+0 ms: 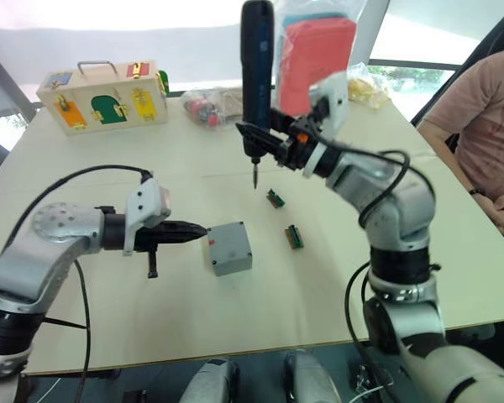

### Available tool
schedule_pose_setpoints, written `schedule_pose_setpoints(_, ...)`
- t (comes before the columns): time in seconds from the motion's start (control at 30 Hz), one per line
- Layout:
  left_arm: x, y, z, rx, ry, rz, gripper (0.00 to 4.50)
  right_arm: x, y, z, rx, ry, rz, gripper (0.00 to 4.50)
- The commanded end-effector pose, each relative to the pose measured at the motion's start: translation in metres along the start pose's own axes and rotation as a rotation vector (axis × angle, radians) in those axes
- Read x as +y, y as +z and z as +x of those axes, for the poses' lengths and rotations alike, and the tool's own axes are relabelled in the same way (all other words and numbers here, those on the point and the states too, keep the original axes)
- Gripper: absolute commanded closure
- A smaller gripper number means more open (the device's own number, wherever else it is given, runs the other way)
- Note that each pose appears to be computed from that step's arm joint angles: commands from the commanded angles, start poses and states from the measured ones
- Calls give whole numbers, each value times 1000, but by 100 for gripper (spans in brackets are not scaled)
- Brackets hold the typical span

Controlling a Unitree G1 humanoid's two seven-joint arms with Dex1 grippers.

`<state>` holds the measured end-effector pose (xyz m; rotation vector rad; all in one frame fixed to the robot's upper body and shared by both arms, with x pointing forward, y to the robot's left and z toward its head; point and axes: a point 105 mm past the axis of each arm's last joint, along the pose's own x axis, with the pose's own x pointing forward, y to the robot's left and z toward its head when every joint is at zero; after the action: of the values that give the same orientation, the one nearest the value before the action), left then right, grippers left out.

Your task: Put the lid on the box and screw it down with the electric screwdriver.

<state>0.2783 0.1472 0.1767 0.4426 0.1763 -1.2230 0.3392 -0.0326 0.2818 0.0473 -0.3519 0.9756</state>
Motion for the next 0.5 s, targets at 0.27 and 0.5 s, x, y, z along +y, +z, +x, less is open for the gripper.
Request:
schedule_pose_setpoints(0.27,6,-20,28,-19,36,-28,450,39,-15,3,-149,72,-72,259)
schedule_pose_setpoints(0.5,8,-33,39,-8,52,-62,450,41,-35,-2,-105,72,-42,259)
